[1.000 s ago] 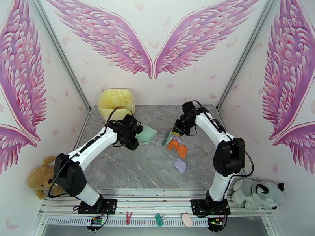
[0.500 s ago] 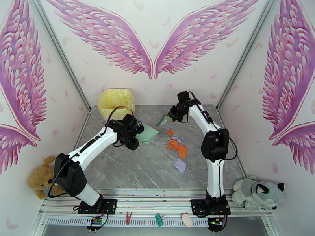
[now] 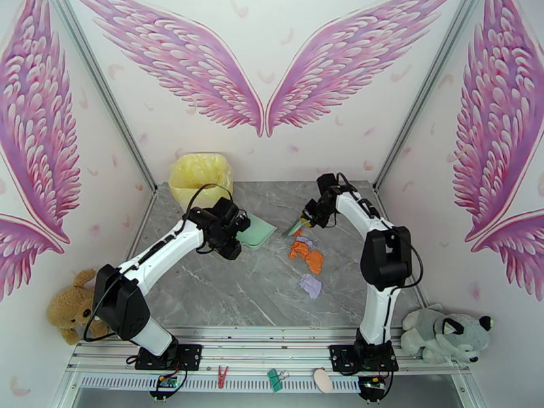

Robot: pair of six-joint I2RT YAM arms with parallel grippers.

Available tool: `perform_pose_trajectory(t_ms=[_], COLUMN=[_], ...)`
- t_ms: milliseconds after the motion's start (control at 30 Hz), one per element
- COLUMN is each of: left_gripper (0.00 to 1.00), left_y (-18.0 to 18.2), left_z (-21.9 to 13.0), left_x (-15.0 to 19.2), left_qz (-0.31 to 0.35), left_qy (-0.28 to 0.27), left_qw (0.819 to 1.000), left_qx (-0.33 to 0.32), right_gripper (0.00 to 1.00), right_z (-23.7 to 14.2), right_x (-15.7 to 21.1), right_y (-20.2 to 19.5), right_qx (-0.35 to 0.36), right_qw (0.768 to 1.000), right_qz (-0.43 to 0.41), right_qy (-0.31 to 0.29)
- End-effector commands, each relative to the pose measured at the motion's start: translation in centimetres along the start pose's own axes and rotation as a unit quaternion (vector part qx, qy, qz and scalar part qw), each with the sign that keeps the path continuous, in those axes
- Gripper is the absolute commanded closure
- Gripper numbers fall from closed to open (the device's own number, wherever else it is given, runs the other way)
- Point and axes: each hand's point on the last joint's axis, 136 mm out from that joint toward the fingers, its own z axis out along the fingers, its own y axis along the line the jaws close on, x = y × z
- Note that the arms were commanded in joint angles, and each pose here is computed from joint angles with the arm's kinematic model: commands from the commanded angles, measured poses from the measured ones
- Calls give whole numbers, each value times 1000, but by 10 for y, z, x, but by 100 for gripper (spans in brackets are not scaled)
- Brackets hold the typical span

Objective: Sweep away the paper scraps from the table

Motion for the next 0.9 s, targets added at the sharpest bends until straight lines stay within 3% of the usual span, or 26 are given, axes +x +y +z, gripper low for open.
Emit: perform_pose_trajectory(t_ms=[0,167,367,567,700,867], left_gripper=[100,100,100,100,100,100], left_y=[-2,-4,-7,-10,-14,-18], left_z=[2,5,9,14,19,24], left_x=[-9,-21,-31,-38,-39,-42], left_qz=[19,21,23,23,26,33], left_qy=[0,-4,-7,-10,-6,-2], left_qw=[1000,1000,1000,1000,999,999], left_qx=[6,13,15,14,18,23], right_gripper=[100,100,100,100,100,100], right_z=[-21,-59,-114,-144,-158,-162], right_x=[8,8,32,88,129,172], right_y=[-11,1,-7,-77,-136,-184], right_qx=[-2,-43,-9,96,183,240], right_qw=[1000,998,993,989,980,969], right_qz=[-10,-40,-106,-111,-71,-6], right_qy=[-8,-36,-47,-8,27,62])
